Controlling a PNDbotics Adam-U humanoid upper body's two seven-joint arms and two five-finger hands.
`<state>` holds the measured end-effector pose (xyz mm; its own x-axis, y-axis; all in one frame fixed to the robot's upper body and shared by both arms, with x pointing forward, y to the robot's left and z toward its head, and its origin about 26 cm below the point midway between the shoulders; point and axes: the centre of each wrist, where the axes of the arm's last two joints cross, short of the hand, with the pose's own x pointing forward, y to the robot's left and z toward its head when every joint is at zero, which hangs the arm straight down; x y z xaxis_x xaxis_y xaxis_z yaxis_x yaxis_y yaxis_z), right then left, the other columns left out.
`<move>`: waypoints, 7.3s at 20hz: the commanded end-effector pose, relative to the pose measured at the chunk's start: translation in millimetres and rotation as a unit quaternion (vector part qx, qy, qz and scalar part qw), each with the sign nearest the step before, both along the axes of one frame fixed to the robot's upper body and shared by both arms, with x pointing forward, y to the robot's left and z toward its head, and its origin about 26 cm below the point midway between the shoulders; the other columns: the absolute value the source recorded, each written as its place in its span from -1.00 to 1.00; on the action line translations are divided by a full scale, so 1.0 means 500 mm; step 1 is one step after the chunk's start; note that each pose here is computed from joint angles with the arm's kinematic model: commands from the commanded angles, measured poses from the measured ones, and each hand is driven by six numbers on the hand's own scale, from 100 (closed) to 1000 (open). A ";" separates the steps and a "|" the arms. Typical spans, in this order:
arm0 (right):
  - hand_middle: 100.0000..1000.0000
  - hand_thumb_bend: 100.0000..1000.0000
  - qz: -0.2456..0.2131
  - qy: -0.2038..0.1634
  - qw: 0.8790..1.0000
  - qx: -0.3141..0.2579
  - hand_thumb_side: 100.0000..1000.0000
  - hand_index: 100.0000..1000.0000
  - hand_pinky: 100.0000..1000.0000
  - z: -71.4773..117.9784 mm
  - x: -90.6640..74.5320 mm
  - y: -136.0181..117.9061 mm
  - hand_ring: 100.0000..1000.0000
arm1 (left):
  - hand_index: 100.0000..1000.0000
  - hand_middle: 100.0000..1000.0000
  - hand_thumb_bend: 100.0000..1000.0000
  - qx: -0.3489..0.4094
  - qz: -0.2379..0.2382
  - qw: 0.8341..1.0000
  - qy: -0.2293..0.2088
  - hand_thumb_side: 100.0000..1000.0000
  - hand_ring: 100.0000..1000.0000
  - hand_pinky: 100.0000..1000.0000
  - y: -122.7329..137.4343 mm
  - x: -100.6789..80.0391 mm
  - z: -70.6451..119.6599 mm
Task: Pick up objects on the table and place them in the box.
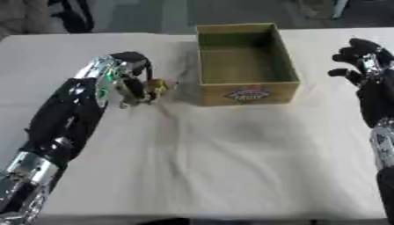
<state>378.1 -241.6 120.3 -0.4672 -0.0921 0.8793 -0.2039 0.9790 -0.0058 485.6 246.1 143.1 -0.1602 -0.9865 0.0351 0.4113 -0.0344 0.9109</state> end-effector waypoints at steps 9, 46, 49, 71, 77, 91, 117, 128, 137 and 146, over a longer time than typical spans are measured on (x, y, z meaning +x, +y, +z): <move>0.19 -1.00 0.002 -0.016 1.000 -0.003 -0.12 0.47 0.07 0.020 0.003 -0.004 0.38 | -0.80 -1.00 -0.58 -0.011 -0.014 0.999 -0.050 -1.00 -1.00 -1.00 0.005 0.005 0.112; 0.19 -1.00 0.031 -0.015 0.999 -0.011 -0.13 0.47 0.07 0.022 0.006 0.024 0.39 | -0.82 -1.00 -0.56 -0.016 -0.178 0.968 -0.174 -1.00 -1.00 -1.00 -0.216 -0.026 0.289; 0.19 -1.00 0.037 -0.019 0.999 -0.011 -0.12 0.47 0.07 0.027 0.008 0.030 0.39 | -0.82 -1.00 -0.59 -0.013 -0.182 0.966 -0.183 -1.00 -1.00 -1.00 -0.232 -0.026 0.276; 0.19 -1.00 0.052 -0.039 0.998 -0.015 -0.06 0.47 0.07 0.058 0.017 0.045 0.39 | -0.69 -1.00 -0.50 -0.014 -0.084 0.916 -0.392 -1.00 -1.00 -0.90 -0.221 -0.001 0.158; 0.19 -1.00 0.051 -0.038 0.998 -0.014 -0.06 0.46 0.07 0.057 0.017 0.045 0.39 | -0.45 -0.76 -0.46 0.026 -0.097 0.914 -0.393 -1.00 -0.84 -0.65 -0.218 0.001 0.107; 0.19 -1.00 0.044 -0.031 0.998 -0.012 -0.06 0.46 0.07 0.047 0.016 0.038 0.39 | 0.56 0.41 0.75 0.059 -0.125 0.970 -0.200 -0.43 0.45 0.46 -0.182 0.009 0.096; 0.18 -1.00 0.009 -0.008 1.000 -0.006 -0.08 0.46 0.07 0.012 0.005 0.001 0.39 | 0.53 0.44 0.39 -0.218 -0.165 0.865 -0.421 -0.87 0.44 0.41 -0.032 -0.180 0.347; 0.18 -1.00 -0.006 -0.002 1.000 -0.006 -0.08 0.46 0.07 0.003 0.001 -0.016 0.40 | 0.40 0.17 -0.12 -0.436 -0.053 0.769 -0.464 -0.84 0.14 0.10 0.107 -0.310 0.220; 0.18 -1.00 -0.012 0.002 1.000 -0.009 -0.06 0.46 0.07 -0.004 -0.003 -0.025 0.40 | 0.33 0.04 -0.45 -0.490 0.073 0.739 -0.457 -0.64 0.00 -0.06 0.168 -0.346 0.095; 0.18 -1.00 -0.010 0.005 1.000 -0.010 -0.07 0.46 0.07 -0.008 -0.004 -0.025 0.40 | 0.30 -0.02 -0.69 -0.551 0.126 0.702 -0.433 -0.37 -0.06 -0.13 0.164 -0.345 0.021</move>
